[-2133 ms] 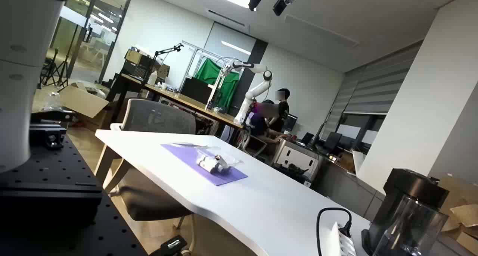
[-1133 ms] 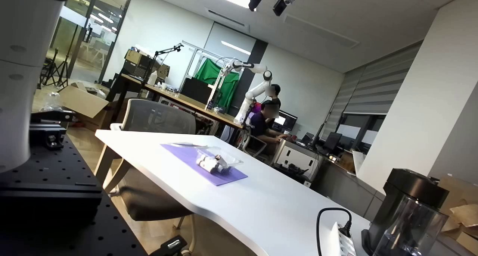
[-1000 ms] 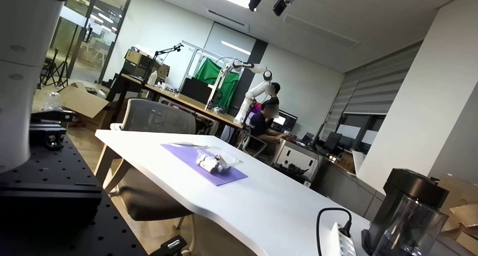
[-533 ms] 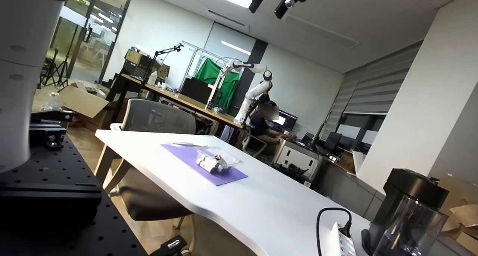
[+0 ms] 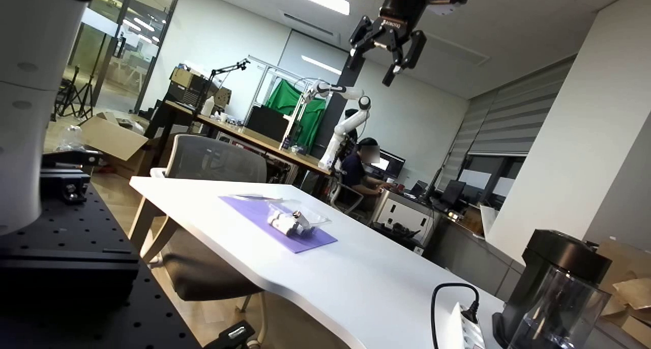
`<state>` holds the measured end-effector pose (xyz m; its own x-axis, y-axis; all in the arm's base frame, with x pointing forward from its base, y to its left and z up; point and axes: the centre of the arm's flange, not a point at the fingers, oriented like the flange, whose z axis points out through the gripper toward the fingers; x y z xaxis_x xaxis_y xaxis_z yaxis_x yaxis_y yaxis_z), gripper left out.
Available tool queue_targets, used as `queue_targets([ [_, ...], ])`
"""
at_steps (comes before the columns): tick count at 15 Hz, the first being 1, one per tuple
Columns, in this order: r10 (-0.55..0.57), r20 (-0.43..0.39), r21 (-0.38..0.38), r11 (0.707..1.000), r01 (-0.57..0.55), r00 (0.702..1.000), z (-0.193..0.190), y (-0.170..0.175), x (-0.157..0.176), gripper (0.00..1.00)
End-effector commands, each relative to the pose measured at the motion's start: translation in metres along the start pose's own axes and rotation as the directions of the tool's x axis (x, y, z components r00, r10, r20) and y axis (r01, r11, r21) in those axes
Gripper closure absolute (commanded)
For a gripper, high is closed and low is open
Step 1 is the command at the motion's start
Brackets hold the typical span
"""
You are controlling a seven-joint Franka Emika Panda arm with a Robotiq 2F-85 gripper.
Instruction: Pick an object from the plastic box and put it on the table
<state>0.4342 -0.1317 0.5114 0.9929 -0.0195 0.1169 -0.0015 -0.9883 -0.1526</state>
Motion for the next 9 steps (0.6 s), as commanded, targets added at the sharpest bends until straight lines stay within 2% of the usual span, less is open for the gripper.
queue_targets([
  [1, -0.060, -0.049, -0.002, 0.998, 0.060, 0.997, 0.034, -0.020, 0.036, 0.00],
  [3, -0.083, -0.057, -0.011, 0.997, 0.083, 0.995, 0.054, -0.036, 0.050, 0.00],
  [5, -0.090, 0.009, -0.003, 0.996, 0.090, 0.996, 0.072, -0.050, 0.061, 0.00],
  [6, -0.092, -0.019, -0.012, 0.996, 0.091, 0.996, 0.064, -0.043, 0.046, 0.00],
  [9, -0.108, 0.016, -0.010, 0.994, 0.108, 0.994, 0.082, -0.051, 0.052, 0.00],
])
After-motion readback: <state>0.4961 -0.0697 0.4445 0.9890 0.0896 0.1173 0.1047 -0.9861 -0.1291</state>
